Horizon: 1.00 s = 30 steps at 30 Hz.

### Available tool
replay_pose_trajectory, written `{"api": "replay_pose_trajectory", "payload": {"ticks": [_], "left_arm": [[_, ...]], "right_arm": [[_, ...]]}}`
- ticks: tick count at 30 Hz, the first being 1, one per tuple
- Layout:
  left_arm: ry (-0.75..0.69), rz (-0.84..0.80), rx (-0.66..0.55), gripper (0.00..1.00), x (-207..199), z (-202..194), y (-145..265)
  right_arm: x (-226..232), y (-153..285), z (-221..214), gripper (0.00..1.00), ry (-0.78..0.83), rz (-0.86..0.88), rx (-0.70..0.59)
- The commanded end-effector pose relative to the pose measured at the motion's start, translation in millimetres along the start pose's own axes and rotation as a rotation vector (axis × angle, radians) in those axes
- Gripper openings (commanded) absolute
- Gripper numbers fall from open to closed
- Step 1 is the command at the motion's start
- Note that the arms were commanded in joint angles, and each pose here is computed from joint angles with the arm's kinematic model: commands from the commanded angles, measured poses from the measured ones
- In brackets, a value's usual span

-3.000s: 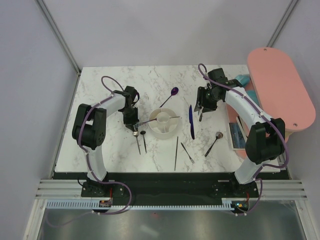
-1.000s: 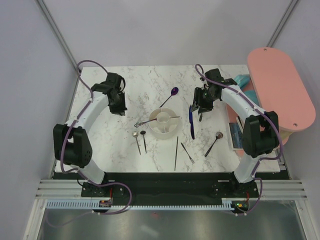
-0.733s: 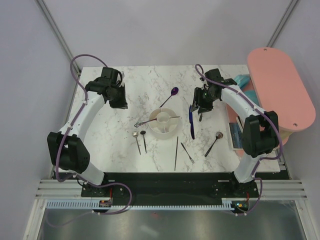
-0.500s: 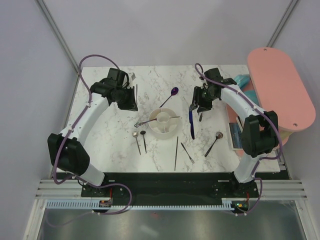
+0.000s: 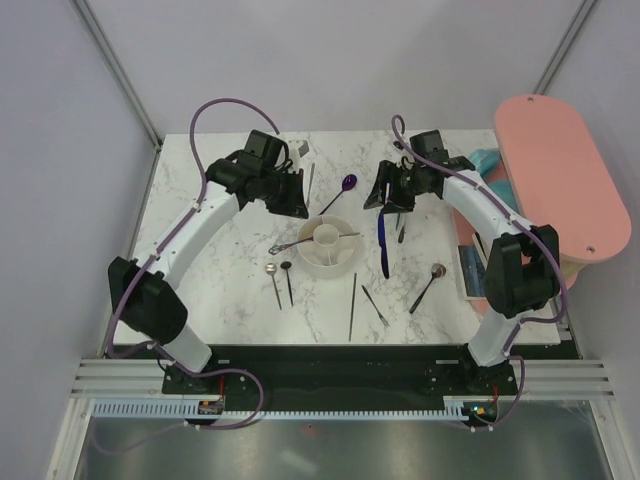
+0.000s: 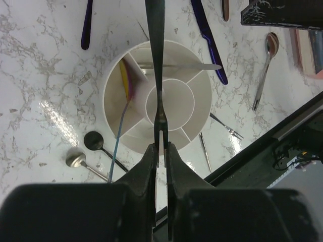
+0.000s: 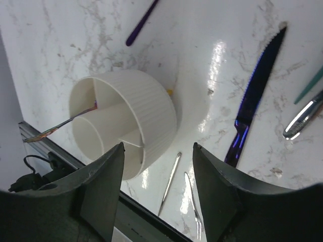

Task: Sort the eating utensils into containers
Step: Place the fork in the storage box.

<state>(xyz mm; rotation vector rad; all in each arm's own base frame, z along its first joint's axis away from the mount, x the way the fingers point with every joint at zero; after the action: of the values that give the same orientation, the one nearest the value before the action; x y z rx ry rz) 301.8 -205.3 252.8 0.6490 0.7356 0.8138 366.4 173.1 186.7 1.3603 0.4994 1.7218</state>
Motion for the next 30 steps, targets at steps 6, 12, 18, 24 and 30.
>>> {"api": "replay_pose_trajectory", "payload": {"ticks": [6,12,18,24,30], "left_arm": [[-0.070,-0.171,-0.029,0.02,-18,30,-12],[-0.061,-0.293,-0.016,0.02,-32,35,-14],[-0.065,-0.310,-0.002,0.02,-33,29,-14],[-0.059,-0.306,0.017,0.02,-31,22,-17],[-0.064,-0.313,0.034,0.02,-30,16,-20]], "right_arm": [[79,33,16,0.70,0.041,0.427,-0.149],[97,26,19,0.71,0.030,0.507,-0.189],[120,24,34,0.73,0.037,0.567,-0.224],[133,27,41,0.73,0.050,0.585,-0.240],[134,17,43,0.72,0.049,0.572,-0.240]]}}
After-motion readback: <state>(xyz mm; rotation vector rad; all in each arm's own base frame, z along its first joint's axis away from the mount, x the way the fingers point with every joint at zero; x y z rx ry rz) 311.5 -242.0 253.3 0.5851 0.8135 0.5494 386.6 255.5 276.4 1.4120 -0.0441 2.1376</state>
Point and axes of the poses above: each gripper's point midway between its finger pads, its own y axis back along the fingers, its own x axis along the line the jaws close on, z = x × y, the point moved 5 cm from there along y, back along the fingers, and after that the axes turned 4 degrees about -y, right-handed, at the moved point
